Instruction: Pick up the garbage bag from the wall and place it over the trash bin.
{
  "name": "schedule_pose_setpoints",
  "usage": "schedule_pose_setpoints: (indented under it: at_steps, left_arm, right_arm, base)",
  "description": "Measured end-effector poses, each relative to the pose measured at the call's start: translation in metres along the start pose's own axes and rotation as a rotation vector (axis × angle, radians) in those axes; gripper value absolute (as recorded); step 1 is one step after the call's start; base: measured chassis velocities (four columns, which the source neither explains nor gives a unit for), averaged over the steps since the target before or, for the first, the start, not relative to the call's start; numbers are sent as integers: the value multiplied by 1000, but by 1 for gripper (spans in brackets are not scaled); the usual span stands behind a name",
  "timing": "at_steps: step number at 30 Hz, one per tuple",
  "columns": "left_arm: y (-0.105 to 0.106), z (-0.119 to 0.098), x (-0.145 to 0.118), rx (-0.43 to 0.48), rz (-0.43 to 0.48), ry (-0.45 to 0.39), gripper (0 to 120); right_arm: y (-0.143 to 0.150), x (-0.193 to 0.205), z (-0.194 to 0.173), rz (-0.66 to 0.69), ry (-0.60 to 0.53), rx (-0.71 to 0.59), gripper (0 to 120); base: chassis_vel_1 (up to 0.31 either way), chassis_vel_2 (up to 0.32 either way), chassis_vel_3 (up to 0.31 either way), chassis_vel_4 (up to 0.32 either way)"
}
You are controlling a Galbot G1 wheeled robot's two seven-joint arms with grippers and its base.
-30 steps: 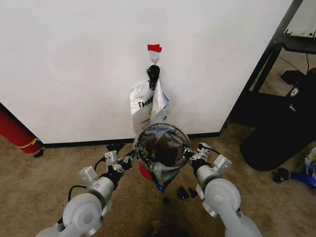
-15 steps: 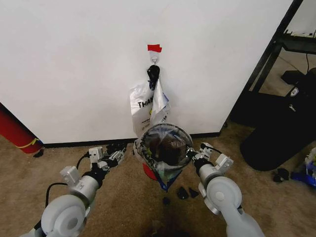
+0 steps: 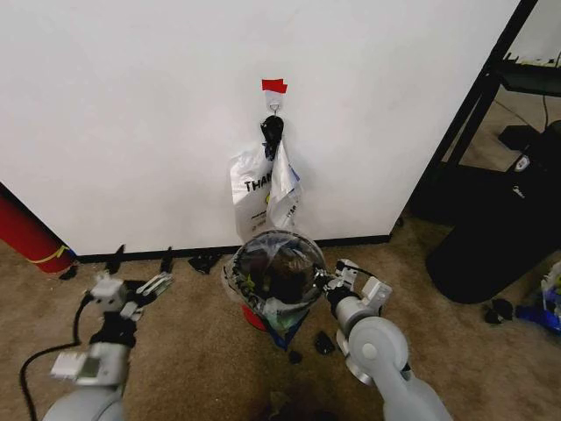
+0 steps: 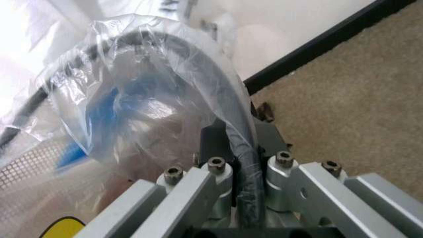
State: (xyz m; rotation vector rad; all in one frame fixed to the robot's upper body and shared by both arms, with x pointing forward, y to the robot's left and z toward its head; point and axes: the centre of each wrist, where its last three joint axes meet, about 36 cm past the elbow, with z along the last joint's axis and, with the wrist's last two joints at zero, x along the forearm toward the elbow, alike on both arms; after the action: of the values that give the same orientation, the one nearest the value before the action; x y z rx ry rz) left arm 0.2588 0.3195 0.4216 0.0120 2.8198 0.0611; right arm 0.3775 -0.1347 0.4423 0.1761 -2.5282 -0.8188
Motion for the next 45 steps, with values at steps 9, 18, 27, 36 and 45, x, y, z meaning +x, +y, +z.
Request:
schedule_pose_setpoints:
  at_steps: [9,18,27,36,45]
  left_arm:
    - [0,2,10,22,-38,-21,100]
    - [-7,3,8,52,-41,2,100]
    - [-7,5,4,92,-53,16,100]
    - [-7,7,3,100,-76,19,100]
    - [-7,6,1,99,-79,21,100]
  right_arm:
    - [8,-5,4,-7,32,-6,1]
    - [1,-12,13,14,76,-8,1]
    - [-17,-28,37,67,106,8,32]
    - [-22,-16,32,41,102,36,66]
    - [-24,-6,31,6,84,2,97]
  base:
    - [0,0,0,0]
    - [0,0,0,0]
    - [0,0,0,0]
    - [0,0,0,0]
    - [0,0,0,0]
